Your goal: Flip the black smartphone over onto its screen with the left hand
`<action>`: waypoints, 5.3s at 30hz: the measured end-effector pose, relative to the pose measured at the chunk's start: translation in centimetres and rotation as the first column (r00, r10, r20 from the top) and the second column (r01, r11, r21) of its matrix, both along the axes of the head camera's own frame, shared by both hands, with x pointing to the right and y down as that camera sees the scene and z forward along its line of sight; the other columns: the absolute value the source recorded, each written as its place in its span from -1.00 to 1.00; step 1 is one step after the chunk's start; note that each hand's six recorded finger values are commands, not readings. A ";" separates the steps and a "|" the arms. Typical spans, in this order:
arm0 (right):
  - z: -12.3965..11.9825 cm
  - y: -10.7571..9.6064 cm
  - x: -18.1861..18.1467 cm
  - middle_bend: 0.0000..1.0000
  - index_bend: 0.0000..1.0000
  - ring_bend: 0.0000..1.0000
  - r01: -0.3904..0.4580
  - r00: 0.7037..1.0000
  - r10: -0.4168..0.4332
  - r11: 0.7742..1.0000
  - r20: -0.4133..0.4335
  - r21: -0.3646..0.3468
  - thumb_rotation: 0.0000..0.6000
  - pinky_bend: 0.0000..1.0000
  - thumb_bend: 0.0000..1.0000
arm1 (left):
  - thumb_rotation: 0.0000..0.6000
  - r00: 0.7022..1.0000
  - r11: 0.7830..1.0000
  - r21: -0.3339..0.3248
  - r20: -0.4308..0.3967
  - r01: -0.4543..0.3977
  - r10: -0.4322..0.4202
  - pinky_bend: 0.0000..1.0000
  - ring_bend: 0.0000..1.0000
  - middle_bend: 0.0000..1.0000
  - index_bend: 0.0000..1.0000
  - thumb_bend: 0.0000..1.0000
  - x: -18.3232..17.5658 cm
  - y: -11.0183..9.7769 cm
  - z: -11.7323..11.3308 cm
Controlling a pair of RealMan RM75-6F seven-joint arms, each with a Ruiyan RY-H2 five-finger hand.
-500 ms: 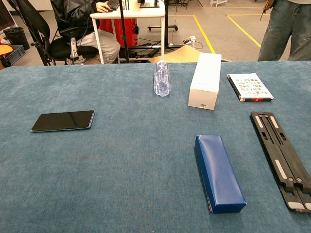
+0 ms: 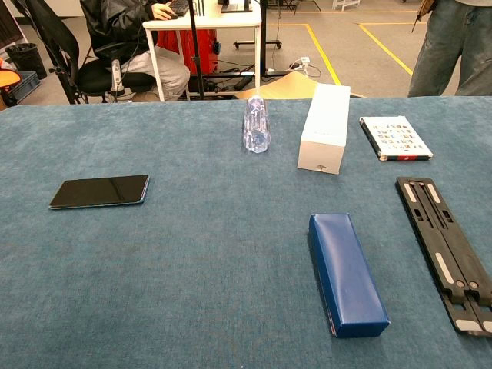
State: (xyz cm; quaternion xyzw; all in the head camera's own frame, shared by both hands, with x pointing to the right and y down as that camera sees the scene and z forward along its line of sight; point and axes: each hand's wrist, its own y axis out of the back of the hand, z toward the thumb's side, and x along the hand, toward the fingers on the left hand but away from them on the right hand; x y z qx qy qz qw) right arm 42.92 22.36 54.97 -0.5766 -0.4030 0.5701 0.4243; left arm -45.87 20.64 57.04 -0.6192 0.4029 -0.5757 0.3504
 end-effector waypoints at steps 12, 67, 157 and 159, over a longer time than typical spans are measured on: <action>1.5 -0.4 0.1 -1.00 -1.00 -1.00 -0.006 1.000 0.006 0.999 -0.012 -0.044 1.00 -1.00 -1.00 | 1.00 0.999 0.989 -0.140 -0.013 -0.049 0.048 -1.00 -1.00 -1.00 -1.00 -0.46 5.0 -7.0 7.9; 2.8 -0.4 1.3 -1.00 -1.00 -1.00 -0.049 0.998 0.045 0.994 -0.050 -0.097 1.00 -1.00 -1.00 | 1.00 0.980 0.931 -0.307 -0.069 -0.197 0.185 -0.38 -0.50 -0.74 -0.58 0.58 14.5 -8.5 20.2; 1.8 -0.5 1.5 -1.00 -1.00 -1.00 -0.059 0.998 0.061 0.996 0.023 -0.071 1.00 -1.00 -1.00 | 1.00 0.992 0.997 0.054 -0.109 -0.054 0.059 -1.00 -1.00 -1.00 -1.00 -0.94 5.7 -9.0 4.6; 1.5 -0.6 1.5 -1.00 -1.00 -1.00 -0.059 0.998 0.061 0.996 0.030 -0.063 1.00 -1.00 -1.00 | 1.00 0.993 0.997 0.067 -0.105 -0.040 0.046 -1.00 -1.00 -1.00 -1.00 -0.94 5.0 -7.8 3.3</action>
